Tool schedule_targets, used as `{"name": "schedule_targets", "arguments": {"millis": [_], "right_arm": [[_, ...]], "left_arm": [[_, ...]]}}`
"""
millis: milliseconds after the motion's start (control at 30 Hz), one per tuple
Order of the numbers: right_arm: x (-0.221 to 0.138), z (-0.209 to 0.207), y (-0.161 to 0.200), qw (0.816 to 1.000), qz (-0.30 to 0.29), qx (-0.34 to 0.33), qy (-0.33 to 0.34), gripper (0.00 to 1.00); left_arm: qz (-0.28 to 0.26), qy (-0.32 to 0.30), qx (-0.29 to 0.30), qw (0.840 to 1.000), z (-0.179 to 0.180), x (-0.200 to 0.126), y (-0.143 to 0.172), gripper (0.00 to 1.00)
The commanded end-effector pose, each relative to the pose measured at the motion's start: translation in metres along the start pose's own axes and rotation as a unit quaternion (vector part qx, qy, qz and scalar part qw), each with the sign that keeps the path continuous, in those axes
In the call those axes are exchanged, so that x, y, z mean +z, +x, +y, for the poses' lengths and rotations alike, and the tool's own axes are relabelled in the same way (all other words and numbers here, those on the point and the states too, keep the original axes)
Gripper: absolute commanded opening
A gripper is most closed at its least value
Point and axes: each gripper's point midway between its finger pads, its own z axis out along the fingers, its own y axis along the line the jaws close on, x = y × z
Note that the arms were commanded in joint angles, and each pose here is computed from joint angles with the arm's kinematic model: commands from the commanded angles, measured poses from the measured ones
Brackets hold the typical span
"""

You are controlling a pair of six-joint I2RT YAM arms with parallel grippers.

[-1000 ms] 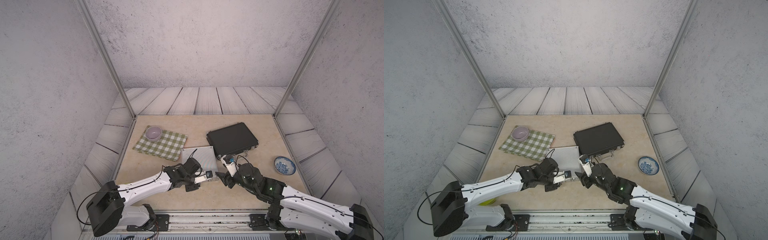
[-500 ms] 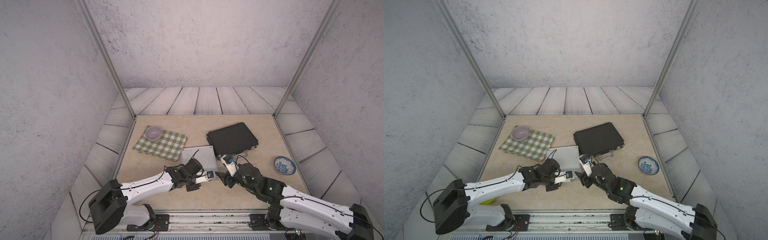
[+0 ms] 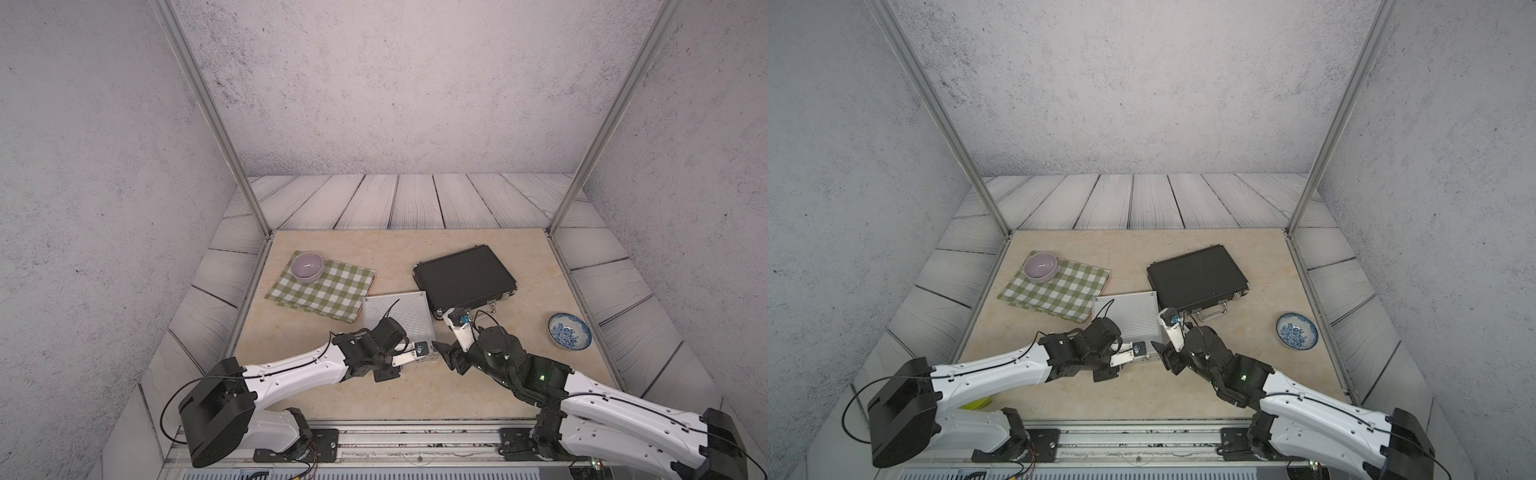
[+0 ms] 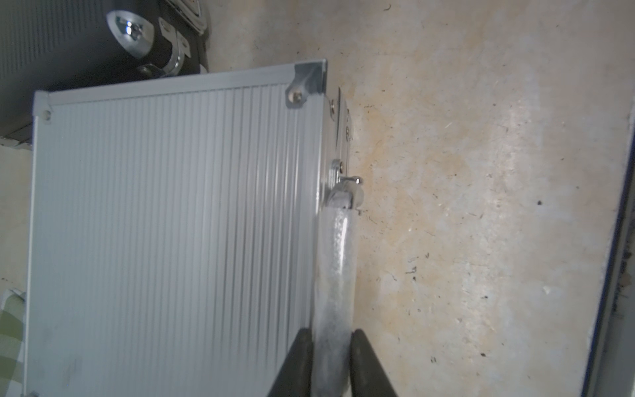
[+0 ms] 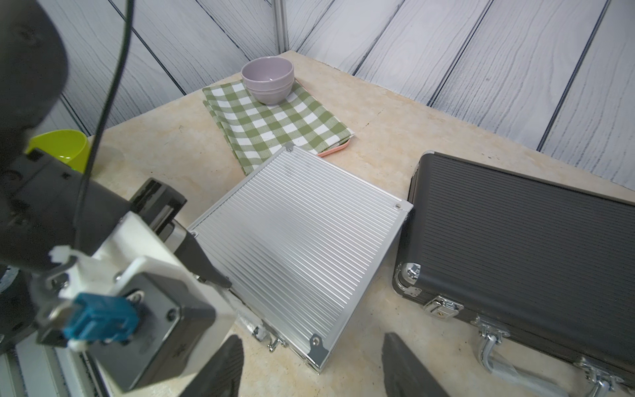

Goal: Open the poker set cases
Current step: Pick up the poker set case from the center of the board.

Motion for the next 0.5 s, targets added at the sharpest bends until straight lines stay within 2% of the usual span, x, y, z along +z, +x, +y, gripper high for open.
{"name": "schedule_targets", "arguments": {"millis": [0, 167, 333, 467], "right_arm": [[-0.003, -0.006, 0.000, 1.000, -0.007, -0.002, 0.014, 0.66], [-0.002, -0.007, 0.003, 1.000, -0.004, -0.001, 0.016, 0.66], [-0.002, -0.006, 0.001, 1.000, -0.005, -0.001, 0.015, 0.66], [-0.004, -0.007, -0.001, 1.000, -0.009, 0.000, 0.016, 0.66]], "left_arm": [[0.032, 0.035, 0.009, 0.999, -0.020, 0.003, 0.014, 0.24], [0.048, 0.018, 0.015, 0.999, -0.019, 0.005, 0.020, 0.24], [0.074, -0.029, 0.011, 0.997, 0.001, 0.007, 0.018, 0.25], [0.070, -0.027, 0.011, 0.997, 0.001, 0.010, 0.016, 0.25]]}}
